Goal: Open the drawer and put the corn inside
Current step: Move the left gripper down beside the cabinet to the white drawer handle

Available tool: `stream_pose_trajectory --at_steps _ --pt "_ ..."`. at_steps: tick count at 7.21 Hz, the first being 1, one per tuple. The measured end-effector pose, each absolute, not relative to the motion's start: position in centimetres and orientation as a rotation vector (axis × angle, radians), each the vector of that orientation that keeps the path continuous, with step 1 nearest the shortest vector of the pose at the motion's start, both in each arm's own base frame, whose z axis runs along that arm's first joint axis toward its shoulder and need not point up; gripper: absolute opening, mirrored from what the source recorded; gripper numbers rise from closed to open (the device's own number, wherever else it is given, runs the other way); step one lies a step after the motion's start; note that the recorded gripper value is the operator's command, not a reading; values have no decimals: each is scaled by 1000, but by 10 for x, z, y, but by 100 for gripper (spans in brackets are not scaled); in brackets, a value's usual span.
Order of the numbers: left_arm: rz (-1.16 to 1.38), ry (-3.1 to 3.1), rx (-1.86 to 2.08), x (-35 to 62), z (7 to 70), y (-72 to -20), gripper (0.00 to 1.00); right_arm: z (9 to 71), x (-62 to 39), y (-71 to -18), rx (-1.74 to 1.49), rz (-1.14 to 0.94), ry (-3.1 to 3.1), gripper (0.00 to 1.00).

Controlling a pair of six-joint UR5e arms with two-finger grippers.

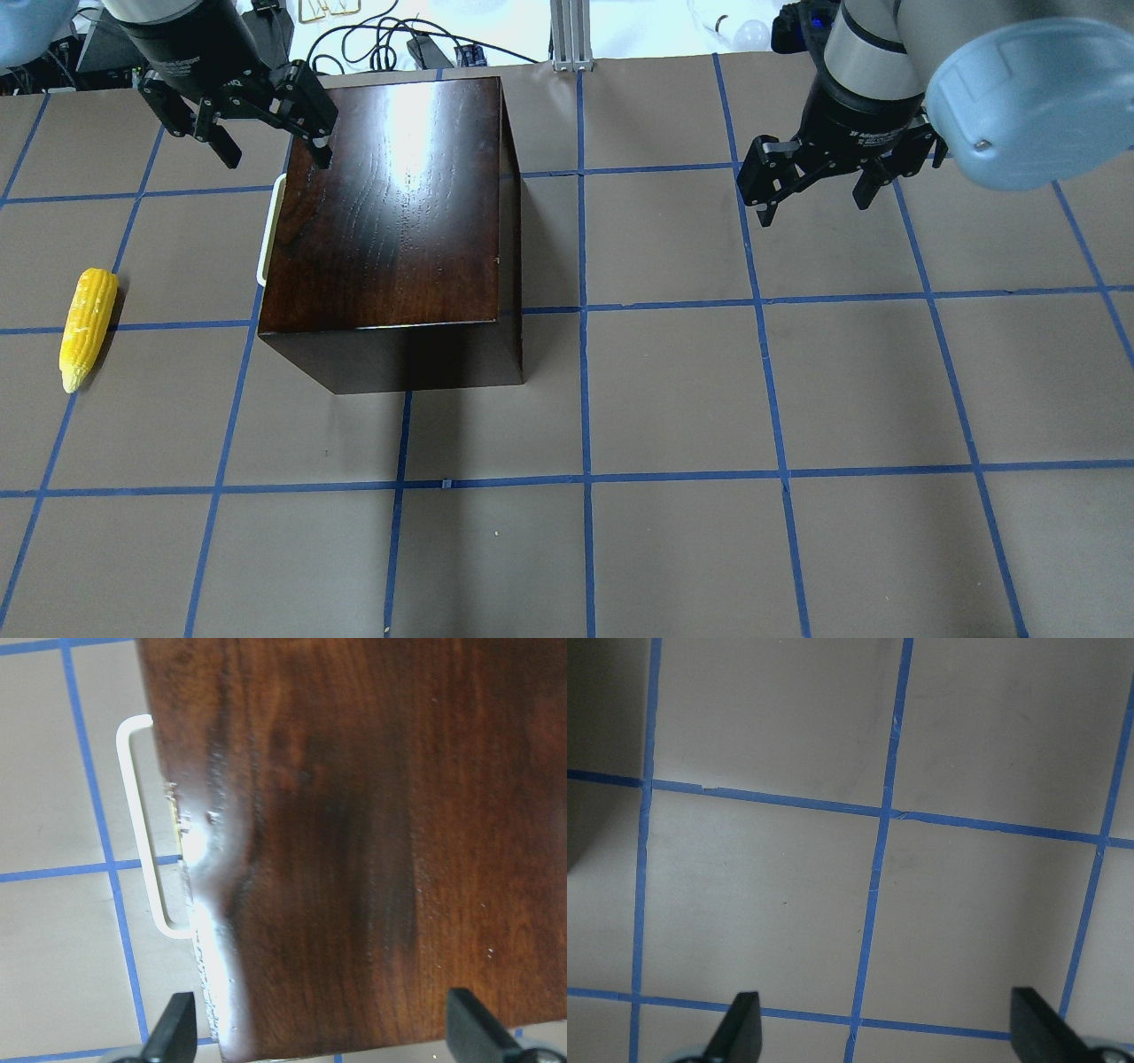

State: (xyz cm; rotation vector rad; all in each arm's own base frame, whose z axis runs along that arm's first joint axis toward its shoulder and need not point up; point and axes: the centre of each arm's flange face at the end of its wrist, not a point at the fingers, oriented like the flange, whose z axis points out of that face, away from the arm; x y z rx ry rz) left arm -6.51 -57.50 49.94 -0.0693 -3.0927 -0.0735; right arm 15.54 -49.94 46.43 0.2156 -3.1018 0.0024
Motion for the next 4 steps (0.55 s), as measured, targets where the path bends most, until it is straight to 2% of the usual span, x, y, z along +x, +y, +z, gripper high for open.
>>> stream_pose_trajectory --at_steps 4 --pt "-59 -3065 -6 18 496 -582 100 464 156 -499 217 2 -3102 100"
